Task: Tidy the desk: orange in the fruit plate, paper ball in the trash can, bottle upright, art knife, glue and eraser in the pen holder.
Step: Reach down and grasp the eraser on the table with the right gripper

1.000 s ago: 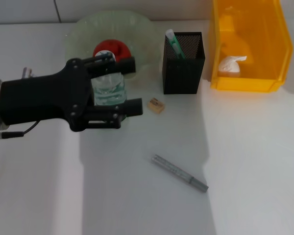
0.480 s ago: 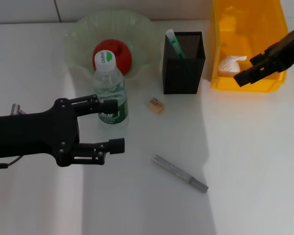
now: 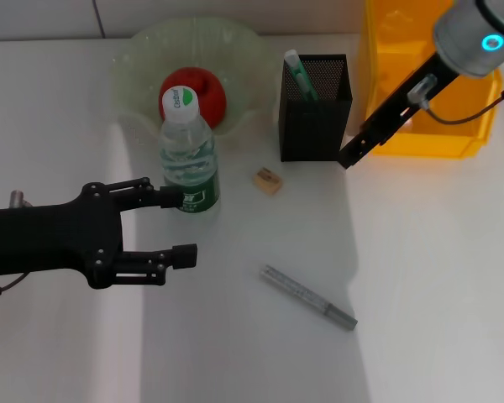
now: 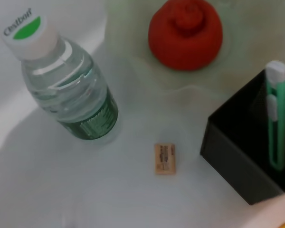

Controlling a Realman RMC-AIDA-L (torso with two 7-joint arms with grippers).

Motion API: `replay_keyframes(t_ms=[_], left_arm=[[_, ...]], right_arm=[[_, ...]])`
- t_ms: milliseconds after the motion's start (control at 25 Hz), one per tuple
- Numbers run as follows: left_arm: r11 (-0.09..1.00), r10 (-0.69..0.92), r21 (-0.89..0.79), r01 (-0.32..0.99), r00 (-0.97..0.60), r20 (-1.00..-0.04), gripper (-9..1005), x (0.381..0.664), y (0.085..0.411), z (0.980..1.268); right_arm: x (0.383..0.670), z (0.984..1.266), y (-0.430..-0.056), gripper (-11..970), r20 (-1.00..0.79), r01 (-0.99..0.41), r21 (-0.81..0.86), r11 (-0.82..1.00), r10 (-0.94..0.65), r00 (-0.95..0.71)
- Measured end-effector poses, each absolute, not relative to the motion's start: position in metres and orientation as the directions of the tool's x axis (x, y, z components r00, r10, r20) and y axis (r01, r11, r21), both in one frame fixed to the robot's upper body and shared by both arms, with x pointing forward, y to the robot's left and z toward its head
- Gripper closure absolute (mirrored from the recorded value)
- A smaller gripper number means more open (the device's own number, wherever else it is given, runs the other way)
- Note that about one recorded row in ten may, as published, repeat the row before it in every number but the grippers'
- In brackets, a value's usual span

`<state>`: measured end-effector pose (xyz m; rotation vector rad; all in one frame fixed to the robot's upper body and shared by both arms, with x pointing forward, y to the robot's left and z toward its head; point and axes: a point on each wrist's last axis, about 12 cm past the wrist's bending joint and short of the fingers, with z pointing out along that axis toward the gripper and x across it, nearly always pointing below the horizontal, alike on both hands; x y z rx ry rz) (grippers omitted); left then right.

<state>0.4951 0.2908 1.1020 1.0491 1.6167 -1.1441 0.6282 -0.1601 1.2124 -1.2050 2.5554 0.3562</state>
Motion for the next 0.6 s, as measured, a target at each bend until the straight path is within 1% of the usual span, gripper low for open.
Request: replay_keyframes(t_ms=[120,200,320,440,520,600], left_arm=[[0.235,0.15,-0.232,0.944,-0.271,-0.951,150,0.495,0.292,1.1],[0.236,0.149,-0.234,0.943,-0.273,-0.95,150,0.495,0.292,1.1],[0.241,0.145,-0.243,0.94,-0.282,-0.948,150,0.494,0.291,1.097],[0.244,0.143,-0.242,0.939,-0.282,-0.949,150,0.494,0.29,1.096],[0.246,0.139,-0.244,0.938,-0.283,-0.949,151,0.493,0.289,1.094],[0.246,0.138,-0.245,0.938,-0.284,-0.949,151,0.493,0.289,1.094]], right_arm=[[0.633,1.196,-0.144,225,-0.362,-0.79,0.12,0.601,-0.715,-0.599],[0.633,1.194,-0.141,225,-0.366,-0.792,0.126,0.597,-0.714,-0.597],[0.635,1.181,-0.128,225,-0.391,-0.801,0.127,0.584,-0.713,-0.582],[0.635,1.174,-0.122,225,-0.395,-0.804,0.128,0.581,-0.714,-0.578],[0.635,1.163,-0.112,225,-0.405,-0.811,0.129,0.571,-0.716,-0.569],[0.635,1.16,-0.11,225,-0.406,-0.812,0.126,0.57,-0.717,-0.567]])
